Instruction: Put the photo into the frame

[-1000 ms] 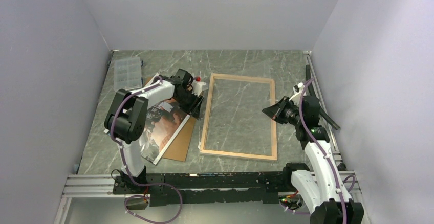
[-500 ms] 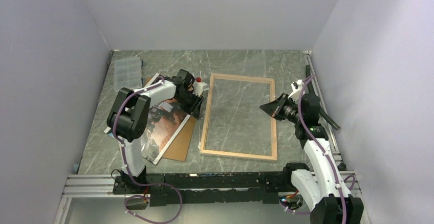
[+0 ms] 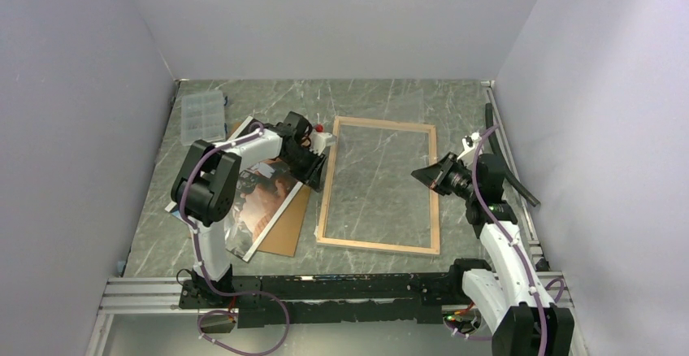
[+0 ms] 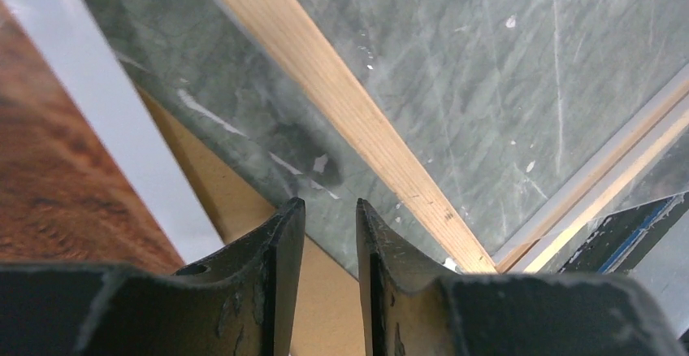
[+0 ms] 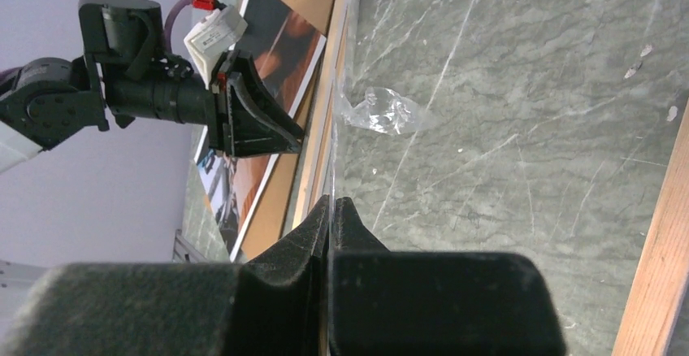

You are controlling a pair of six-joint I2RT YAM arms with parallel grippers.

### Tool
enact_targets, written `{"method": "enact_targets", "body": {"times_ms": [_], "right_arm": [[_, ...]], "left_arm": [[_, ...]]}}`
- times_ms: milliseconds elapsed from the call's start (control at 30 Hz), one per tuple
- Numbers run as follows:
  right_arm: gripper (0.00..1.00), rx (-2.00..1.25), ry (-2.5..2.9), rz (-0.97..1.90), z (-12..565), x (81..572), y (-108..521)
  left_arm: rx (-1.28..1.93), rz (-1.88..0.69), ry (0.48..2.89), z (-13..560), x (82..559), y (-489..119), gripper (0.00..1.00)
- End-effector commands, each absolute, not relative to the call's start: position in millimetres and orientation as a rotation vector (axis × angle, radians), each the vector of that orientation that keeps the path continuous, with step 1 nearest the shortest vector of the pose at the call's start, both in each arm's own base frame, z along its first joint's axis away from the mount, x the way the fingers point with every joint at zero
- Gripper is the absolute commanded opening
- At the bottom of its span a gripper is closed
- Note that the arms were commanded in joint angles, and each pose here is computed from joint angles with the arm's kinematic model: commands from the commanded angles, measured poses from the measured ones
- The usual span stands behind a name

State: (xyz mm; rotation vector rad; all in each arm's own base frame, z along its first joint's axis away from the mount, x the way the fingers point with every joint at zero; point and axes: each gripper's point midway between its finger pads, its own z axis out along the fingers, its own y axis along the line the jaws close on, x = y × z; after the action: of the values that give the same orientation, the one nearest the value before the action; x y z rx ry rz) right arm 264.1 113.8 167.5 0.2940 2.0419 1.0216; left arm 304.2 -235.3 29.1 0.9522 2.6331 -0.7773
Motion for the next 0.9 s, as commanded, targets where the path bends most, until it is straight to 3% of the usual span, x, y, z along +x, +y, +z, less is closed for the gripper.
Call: {"method": "enact_targets", "body": {"times_ms": [0, 867], "right_arm": [[0.0, 0.287, 1.962, 1.057, 184.3, 269.8, 115.9], [0.0, 0.422, 1.88, 1.214, 202.0, 253.8, 125.1]], "left_arm": [[0.991, -0.853, 2.605, 27.4, 292.2, -249.8, 0.35], [1.013, -0.907, 2.645, 10.8, 272.7, -254.0, 0.23]]}}
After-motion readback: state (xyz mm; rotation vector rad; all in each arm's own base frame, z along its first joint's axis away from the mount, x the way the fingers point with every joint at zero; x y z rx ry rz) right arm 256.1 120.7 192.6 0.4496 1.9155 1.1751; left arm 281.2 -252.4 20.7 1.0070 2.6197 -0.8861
